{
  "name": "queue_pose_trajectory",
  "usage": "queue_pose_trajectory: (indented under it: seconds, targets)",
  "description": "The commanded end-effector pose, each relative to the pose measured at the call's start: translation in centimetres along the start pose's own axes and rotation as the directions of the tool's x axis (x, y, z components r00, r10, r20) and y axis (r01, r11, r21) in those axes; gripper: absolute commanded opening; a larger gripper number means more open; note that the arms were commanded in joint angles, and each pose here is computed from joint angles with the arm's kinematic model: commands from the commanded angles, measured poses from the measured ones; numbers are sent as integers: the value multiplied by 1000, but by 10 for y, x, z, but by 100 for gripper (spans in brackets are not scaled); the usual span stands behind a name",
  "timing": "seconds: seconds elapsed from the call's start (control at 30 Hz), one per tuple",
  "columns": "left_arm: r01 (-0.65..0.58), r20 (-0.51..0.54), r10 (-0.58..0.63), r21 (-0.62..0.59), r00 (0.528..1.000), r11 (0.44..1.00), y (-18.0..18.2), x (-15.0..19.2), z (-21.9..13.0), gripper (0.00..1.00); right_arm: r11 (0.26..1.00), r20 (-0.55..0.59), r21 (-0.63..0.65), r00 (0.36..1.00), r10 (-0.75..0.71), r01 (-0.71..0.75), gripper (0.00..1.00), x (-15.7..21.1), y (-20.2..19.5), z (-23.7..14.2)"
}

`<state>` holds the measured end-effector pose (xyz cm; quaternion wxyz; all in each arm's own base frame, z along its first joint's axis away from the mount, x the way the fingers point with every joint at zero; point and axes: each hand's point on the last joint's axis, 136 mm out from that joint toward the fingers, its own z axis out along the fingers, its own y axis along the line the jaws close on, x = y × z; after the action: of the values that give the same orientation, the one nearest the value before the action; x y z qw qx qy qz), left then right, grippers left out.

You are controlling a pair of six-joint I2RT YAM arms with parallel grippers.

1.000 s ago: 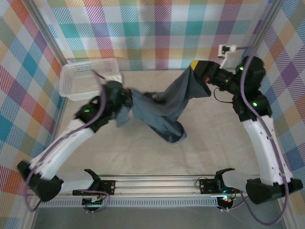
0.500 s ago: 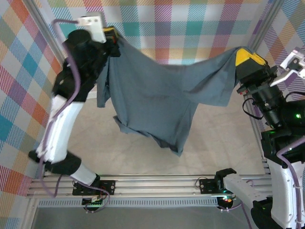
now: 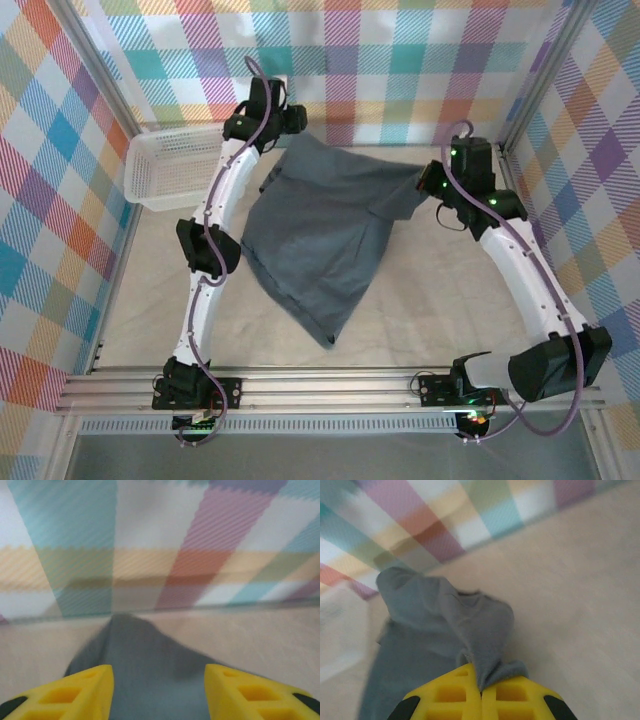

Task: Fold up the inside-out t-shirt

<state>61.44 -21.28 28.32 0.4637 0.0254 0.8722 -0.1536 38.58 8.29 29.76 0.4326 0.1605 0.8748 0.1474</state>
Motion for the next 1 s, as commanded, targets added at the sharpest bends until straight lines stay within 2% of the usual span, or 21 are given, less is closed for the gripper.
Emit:
queue_pose_trajectory:
  seconds: [0.0, 0.07, 0.17, 0.23, 0.3, 0.37, 0.4, 0.47, 0.53, 0.67, 0.77, 0.9, 0.97]
  targets:
    - [58, 11, -60, 100, 998, 993, -44, -27, -89, 51, 992, 38, 120, 999, 32, -36, 0, -7, -23, -15]
    - [117, -87, -111, 67, 990, 991, -44, 3, -108, 51, 992, 5, 124, 1000, 27, -27, 0, 4, -27, -9]
    - [210, -188, -210, -18, 960, 977, -38, 71, -140, 49, 993, -19, 115, 999, 29, -27, 0, 16, -30, -6]
    - [297, -245, -322, -135, 914, 945, -20, 126, -163, 46, 994, -34, 104, 999, 32, -28, 0, 21, -29, -5]
    - [400, -298, -457, -233, 838, 886, -3, 186, -184, 43, 995, -51, 93, 998, 37, -32, 0, 25, -28, -6]
    - [508, -325, -593, -313, 737, 803, 7, 238, -202, 40, 996, -67, 80, 997, 38, -33, 0, 28, -26, -6]
    - [546, -342, -631, -319, 697, 775, 6, 261, -207, 39, 997, -73, 71, 997, 41, -36, 0, 29, -24, -5]
    - [577, -372, -664, -328, 649, 748, 3, 294, -212, 39, 997, -86, 60, 995, 45, -40, 0, 32, -22, -3]
    - [523, -413, -640, -369, 648, 768, 2, 320, -212, 39, 998, -103, 49, 993, 51, -46, 0, 36, -20, 0]
    - [294, -543, -532, -467, 649, 834, -10, 355, -206, 37, 997, -140, 41, 988, 64, -59, 0, 43, -19, 3]
    - [162, -578, -508, -544, 638, 823, -10, 371, -204, 35, 997, -144, 42, 987, 67, -61, 0, 44, -20, 0]
    - [156, -613, -565, -590, 552, 792, -18, 400, -193, 35, 997, -131, 50, 989, 65, -59, 0, 45, -23, -5]
    - [140, -619, -577, -607, 533, 782, -19, 407, -190, 35, 997, -124, 51, 990, 62, -56, 0, 44, -24, -8]
